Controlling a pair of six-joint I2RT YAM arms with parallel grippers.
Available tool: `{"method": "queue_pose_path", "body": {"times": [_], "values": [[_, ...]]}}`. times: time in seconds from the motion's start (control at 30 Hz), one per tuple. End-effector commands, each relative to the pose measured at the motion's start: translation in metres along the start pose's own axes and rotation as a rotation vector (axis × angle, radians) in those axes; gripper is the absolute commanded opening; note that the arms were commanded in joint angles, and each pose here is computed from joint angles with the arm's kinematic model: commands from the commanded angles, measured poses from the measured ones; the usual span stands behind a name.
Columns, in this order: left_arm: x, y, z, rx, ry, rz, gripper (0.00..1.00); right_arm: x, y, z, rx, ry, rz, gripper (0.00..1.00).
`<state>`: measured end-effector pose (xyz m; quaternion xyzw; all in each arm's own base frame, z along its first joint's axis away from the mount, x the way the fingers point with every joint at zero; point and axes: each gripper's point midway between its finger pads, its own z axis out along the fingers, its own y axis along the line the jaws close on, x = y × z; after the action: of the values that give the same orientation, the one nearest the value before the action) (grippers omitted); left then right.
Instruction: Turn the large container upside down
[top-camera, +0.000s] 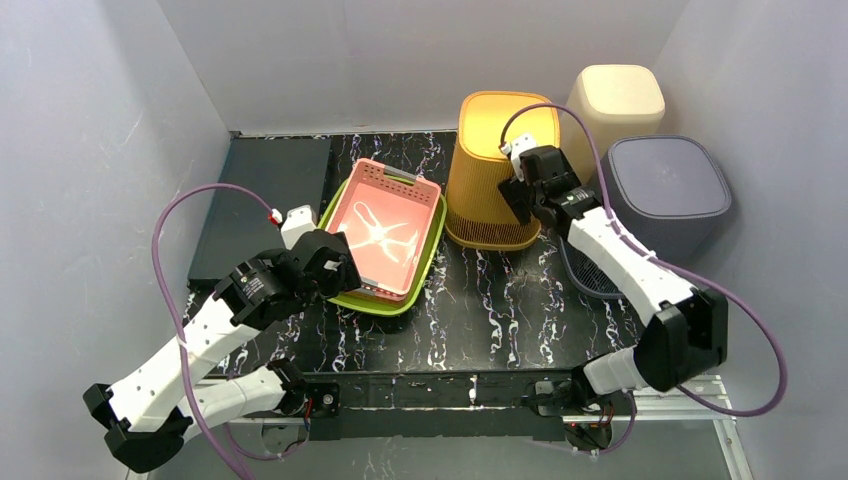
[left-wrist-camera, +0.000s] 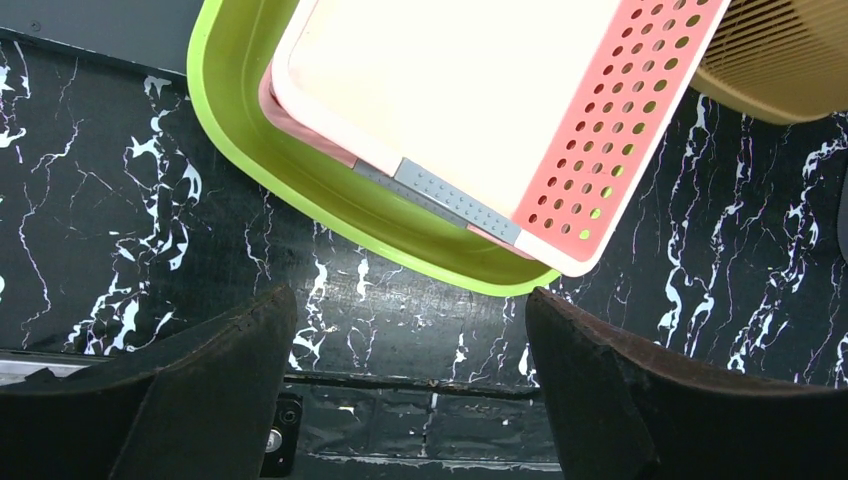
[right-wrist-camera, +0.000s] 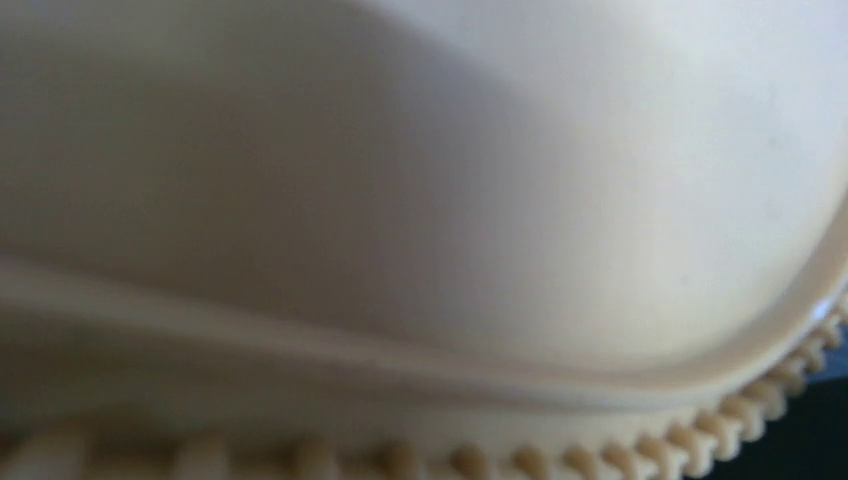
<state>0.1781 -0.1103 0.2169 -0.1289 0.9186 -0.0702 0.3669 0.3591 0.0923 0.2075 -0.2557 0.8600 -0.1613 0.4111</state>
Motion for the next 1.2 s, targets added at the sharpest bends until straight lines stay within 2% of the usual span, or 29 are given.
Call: {"method": "queue_pose_path", "body": {"times": [0.0,0.13,0.2,0.3,0.47,0.57,0.73,0.87,1.1,1.17], "values": [[-0.012,0.006,-0.008,-0.007,-0.051,-0.003,0.83,-0.033,-0.029,0.020,0.062,-0.076,0.045,0.99],[-0.011,0.013,-0.011,-0.012,-0.060,-0.018,0.83,-0.046,-0.046,0.027,0.110,-0.079,0.151,0.99],[-0.011,0.016,-0.013,-0.017,-0.066,-0.025,0.83,-0.055,-0.038,0.021,0.034,-0.097,0.166,0.99],[-0.013,0.020,-0.017,-0.017,-0.078,-0.032,0.84,-0.075,-0.013,-0.013,-0.178,-0.197,0.211,0.99],[-0.018,0.023,-0.022,-0.018,-0.096,-0.037,0.84,-0.091,-0.003,-0.075,-0.340,-0.280,0.427,0.99],[-0.019,0.024,-0.020,-0.030,-0.100,-0.025,0.85,-0.119,0.007,-0.104,-0.413,-0.348,0.479,0.96],[-0.018,0.018,-0.017,-0.039,-0.074,0.003,0.87,-0.166,0.039,-0.128,-0.280,-0.376,0.225,0.99],[-0.013,0.014,-0.016,-0.028,-0.049,-0.006,0.88,-0.189,0.040,-0.103,-0.090,-0.324,0.124,0.99],[-0.006,0.017,-0.016,-0.024,-0.024,-0.003,0.89,-0.175,0.047,-0.050,0.124,-0.188,-0.090,0.99],[-0.007,0.019,-0.017,-0.023,-0.031,-0.008,0.89,-0.175,0.043,-0.044,0.161,-0.195,-0.120,0.99]]}}
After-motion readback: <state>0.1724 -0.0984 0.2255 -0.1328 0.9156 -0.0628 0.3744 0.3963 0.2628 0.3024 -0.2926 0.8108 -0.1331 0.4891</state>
